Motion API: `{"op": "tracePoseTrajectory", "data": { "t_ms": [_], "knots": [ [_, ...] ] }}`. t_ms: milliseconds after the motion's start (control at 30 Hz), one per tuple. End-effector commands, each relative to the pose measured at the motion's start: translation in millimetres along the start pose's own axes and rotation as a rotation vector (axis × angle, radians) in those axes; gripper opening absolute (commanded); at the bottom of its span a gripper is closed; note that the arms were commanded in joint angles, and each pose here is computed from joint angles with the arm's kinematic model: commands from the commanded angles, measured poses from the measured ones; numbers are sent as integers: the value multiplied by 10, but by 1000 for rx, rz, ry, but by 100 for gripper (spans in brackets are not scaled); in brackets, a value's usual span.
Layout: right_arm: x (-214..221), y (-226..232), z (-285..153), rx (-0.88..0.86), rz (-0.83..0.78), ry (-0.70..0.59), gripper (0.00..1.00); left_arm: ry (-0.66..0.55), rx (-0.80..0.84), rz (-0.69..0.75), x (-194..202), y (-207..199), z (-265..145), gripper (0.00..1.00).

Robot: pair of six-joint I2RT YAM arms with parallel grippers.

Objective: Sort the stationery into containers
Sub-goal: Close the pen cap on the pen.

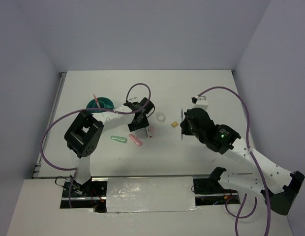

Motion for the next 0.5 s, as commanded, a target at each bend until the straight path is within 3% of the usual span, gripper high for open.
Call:
{"op": "tracePoseTrajectory", "data": {
  "t_ms": [0,267,467],
  "knots": [
    [-46,36,-27,-36,0,-32,0,-18,-4,-16,-83,-65,-18,64],
    [-27,19,-42,-56,17,-40,0,7,-42,-12,-62,-75,33,56],
    [-23,-1,-71,-68,17,-43,0,23,-64,-6,14,-72,80,57]
  ]
}}
Point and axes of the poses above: each gripper's point midway between its finger pads, its own z axis out along the fingers, its own y axis along the line the jaws close on, x = y × z, the point moved 7 cm from there along -z, back along the fingers, and after that the axes turned 15 degrees about z, right-handed, at the moved point
